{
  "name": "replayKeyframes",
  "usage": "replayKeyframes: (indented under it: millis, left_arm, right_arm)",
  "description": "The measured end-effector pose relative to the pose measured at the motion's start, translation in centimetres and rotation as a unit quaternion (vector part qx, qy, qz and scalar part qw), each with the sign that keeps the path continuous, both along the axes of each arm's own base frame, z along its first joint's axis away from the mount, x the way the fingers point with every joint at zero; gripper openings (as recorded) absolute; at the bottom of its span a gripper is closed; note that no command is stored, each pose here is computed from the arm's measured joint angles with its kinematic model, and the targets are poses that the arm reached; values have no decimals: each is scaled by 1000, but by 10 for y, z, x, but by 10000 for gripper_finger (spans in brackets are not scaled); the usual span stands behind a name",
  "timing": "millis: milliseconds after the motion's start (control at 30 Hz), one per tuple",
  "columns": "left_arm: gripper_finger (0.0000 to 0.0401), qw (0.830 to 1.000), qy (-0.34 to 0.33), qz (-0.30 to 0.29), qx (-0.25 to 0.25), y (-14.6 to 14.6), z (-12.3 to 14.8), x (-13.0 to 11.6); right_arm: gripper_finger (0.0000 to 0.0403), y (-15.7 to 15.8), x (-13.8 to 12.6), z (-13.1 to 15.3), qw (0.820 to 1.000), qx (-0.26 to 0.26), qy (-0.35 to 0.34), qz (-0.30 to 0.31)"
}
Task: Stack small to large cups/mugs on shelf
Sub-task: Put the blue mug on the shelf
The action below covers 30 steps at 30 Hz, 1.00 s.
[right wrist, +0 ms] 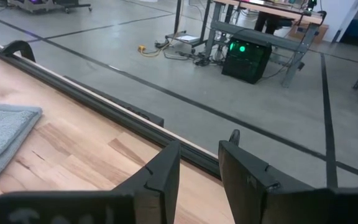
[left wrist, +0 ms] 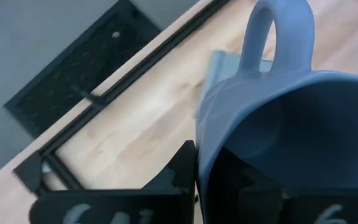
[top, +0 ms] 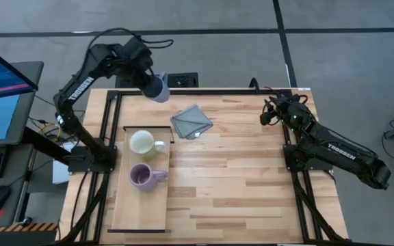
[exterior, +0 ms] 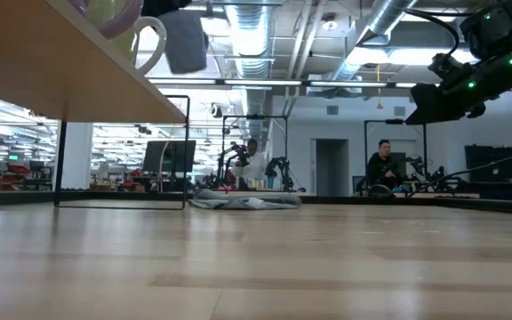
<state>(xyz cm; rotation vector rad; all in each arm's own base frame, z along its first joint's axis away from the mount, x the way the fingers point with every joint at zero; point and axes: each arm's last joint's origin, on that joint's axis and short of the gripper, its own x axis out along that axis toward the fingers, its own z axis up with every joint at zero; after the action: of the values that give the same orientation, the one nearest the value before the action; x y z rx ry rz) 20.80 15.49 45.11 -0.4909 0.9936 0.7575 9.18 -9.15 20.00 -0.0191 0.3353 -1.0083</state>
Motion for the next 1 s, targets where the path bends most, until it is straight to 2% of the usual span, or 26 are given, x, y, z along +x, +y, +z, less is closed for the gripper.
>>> replayKeyframes:
  millis: [133, 267, 500, 800, 1000]
  left_arm:
    - [8, 998, -39, -46, -4, -12, 13, -6]
    - [8, 992, -79, -93, -32, -26, 20, -11]
    - [8, 969, -134, -192, -82, -54, 29, -12]
    - [8, 940, -164, -271, -124, -96, 38, -13]
    - [8, 926, -159, -301, -162, -127, 39, -7]
  right_arm:
    - [134, 0, 0, 0, 1000, 2, -3, -1]
    - [134, 0, 0, 0, 1000, 2, -3, -2]
    - [134, 0, 0, 0, 1000, 2, -3, -2]
    - [134, 0, 0, 0, 1000, 2, -3, -2]
    - [134, -1, 1, -6, 1000, 14, 11, -2]
